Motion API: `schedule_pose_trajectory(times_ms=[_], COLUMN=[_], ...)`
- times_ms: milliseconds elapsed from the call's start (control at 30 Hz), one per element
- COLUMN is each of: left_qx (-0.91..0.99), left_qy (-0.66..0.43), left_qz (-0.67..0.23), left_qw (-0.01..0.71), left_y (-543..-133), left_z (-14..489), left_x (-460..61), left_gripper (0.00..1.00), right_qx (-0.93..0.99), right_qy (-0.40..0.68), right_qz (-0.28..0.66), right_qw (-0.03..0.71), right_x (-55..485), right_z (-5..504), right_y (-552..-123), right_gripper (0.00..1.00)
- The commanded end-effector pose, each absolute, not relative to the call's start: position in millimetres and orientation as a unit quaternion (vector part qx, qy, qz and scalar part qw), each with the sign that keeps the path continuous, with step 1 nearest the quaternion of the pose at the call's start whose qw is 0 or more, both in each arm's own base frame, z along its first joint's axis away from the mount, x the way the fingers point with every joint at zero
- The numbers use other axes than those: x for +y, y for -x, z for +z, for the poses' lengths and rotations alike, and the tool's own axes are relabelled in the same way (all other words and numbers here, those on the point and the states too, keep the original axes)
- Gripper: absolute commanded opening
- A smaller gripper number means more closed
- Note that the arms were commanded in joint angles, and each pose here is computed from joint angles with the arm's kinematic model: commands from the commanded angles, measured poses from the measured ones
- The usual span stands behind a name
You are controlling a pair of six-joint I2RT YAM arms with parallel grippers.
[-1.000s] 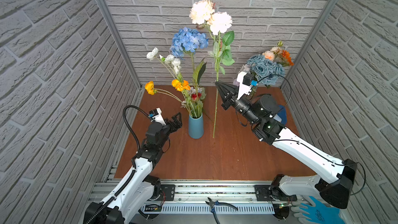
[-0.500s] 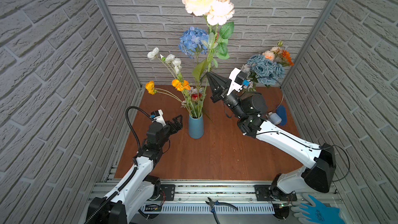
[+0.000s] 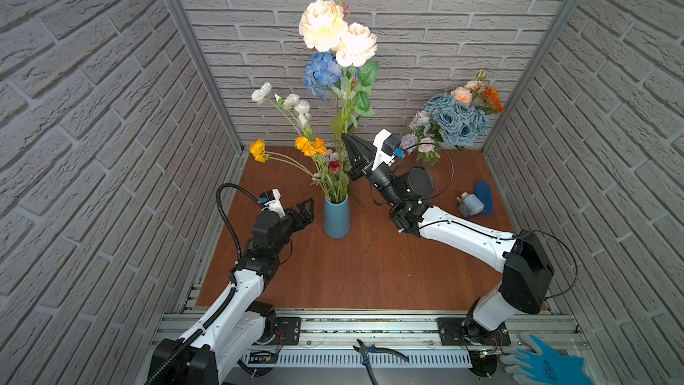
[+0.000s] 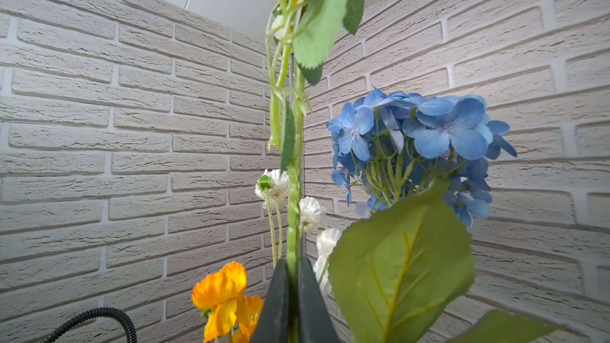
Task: Arrange flowers in a vase
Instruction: Place the flower in the vase.
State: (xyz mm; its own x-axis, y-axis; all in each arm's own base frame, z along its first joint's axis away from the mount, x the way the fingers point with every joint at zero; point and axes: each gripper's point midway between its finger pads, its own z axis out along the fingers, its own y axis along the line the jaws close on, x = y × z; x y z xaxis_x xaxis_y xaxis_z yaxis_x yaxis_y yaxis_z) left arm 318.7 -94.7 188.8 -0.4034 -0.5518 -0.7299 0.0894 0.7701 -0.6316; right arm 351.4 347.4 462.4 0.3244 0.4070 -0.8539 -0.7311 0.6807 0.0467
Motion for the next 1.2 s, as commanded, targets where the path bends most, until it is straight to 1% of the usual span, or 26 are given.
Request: schedule_pose_trajectory(times_ms=[0,167,433,567,700,833,933,1000,1100,1167], left_qx=[0.768,0.768,0.768,0.771,0.771,0.771,0.771,0.772,0.775,0.778], left_qy=[0.141,0.142,0.139,0.139,0.142,0.145,0.145,0.147,0.154,0.163], left_qz=[-0.311,-0.312,-0.317,-0.316,-0.314,-0.314,-0.316,-0.317,-0.317,-0.314], left_qw=[0.542,0.541,0.538,0.536,0.536,0.535,0.533,0.531,0.525,0.519], left_y=[-321.3,-324.4,-325.2,-324.4,-323.9,-323.0,-322.0,-321.1,-320.4,-319.6], left_z=[197.4,197.9,199.2,197.6,197.1,196.1,196.2,194.8,190.2,183.8], left_x=[-94.7,-95.9,-100.1,-100.8,-100.3,-100.7,-101.9,-102.6,-102.1,-100.9], left_gripper=[0.98,0.98,0.98,0.98,0.98,0.98,0.98,0.98,0.98,0.97], right_qx=[0.444,0.452,0.497,0.512,0.52,0.524,0.534,0.55,0.593,0.638], right_qy=[0.148,0.152,0.136,0.129,0.134,0.138,0.144,0.145,0.143,0.127], right_qz=[0.371,0.367,0.364,0.364,0.365,0.366,0.369,0.371,0.364,0.356], right_qw=[0.802,0.798,0.776,0.767,0.761,0.756,0.747,0.734,0.704,0.671], right_x=[339.2,346.3,350.2,347.5,347.6,343.9,339.2,334.8,326.7,317.0], right_z=[453.7,412.9,361.2,343.5,335.3,334.0,330.5,325.0,305.5,284.1], right_y=[-346.7,-348.9,-358.7,-360.1,-357.2,-351.3,-344.3,-340.0,-337.0,-341.5], right_gripper=[0.06,0.05,0.06,0.07,0.16,0.34,0.42,0.45,0.47,0.47])
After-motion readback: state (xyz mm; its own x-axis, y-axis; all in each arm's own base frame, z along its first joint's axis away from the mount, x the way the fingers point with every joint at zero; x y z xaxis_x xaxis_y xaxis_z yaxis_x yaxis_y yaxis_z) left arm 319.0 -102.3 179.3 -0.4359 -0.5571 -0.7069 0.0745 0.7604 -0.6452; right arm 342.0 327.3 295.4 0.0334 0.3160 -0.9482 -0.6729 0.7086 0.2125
